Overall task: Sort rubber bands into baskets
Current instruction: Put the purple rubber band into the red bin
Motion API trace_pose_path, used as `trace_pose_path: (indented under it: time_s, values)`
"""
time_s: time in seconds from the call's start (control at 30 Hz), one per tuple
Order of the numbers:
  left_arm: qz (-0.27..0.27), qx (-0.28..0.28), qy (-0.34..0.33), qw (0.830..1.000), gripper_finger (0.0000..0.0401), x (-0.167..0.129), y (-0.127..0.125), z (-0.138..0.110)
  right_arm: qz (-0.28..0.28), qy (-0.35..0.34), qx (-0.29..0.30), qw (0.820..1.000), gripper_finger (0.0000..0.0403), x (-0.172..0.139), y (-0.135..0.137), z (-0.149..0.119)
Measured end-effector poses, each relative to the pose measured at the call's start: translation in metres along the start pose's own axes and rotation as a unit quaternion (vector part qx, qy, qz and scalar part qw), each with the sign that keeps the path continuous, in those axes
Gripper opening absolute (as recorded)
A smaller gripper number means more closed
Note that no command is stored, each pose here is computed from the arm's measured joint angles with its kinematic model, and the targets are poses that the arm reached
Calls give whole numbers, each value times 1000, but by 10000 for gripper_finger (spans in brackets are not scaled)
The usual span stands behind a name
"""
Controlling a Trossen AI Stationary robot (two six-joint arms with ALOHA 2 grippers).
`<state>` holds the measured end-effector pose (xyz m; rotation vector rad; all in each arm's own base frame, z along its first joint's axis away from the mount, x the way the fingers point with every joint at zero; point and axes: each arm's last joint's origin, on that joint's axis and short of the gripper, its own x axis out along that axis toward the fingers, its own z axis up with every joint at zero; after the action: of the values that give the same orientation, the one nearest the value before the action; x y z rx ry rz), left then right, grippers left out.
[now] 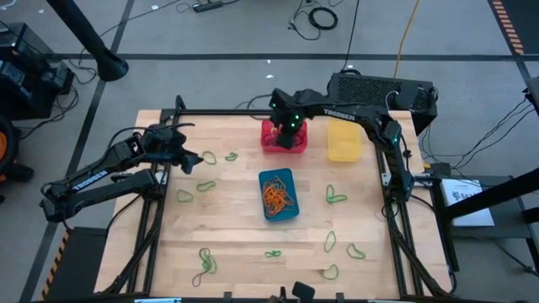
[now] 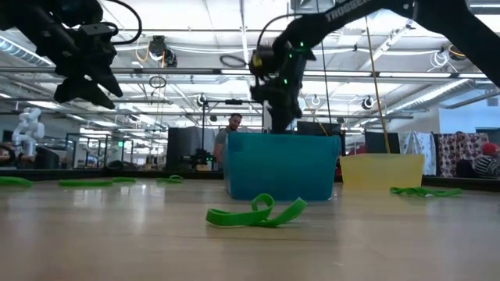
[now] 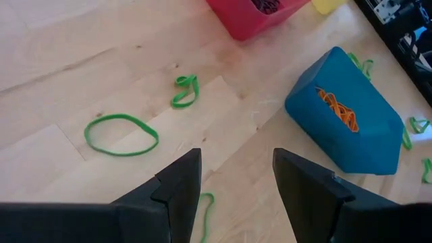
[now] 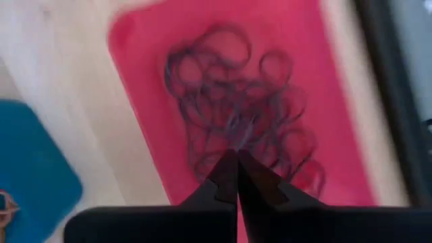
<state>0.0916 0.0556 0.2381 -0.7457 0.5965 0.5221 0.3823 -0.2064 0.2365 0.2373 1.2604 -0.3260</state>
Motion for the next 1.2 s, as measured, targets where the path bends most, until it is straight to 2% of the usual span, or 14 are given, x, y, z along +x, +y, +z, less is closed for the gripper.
trace_pose_path:
  time_s: [0.2,0.5,0.73,0.9,1.07,1.2]
  values:
    - [0,0,0,1000,191,0,0,0,2,25,46,999,2,24,1,-13]
    - [2,1,-3,1000,191,0,0,1,-1,11,52,999,53,14,1,-13]
    - [3,1,-3,1000,191,0,0,1,0,-19,78,997,98,-11,3,-13]
    - [-4,2,-2,1000,191,0,-1,1,60,-58,95,992,115,-41,14,-14]
    - [-44,8,-6,999,191,0,-4,4,118,-120,69,983,115,-71,41,-10]
    - [-109,15,3,994,191,3,-13,8,139,-177,33,974,114,-85,71,-3]
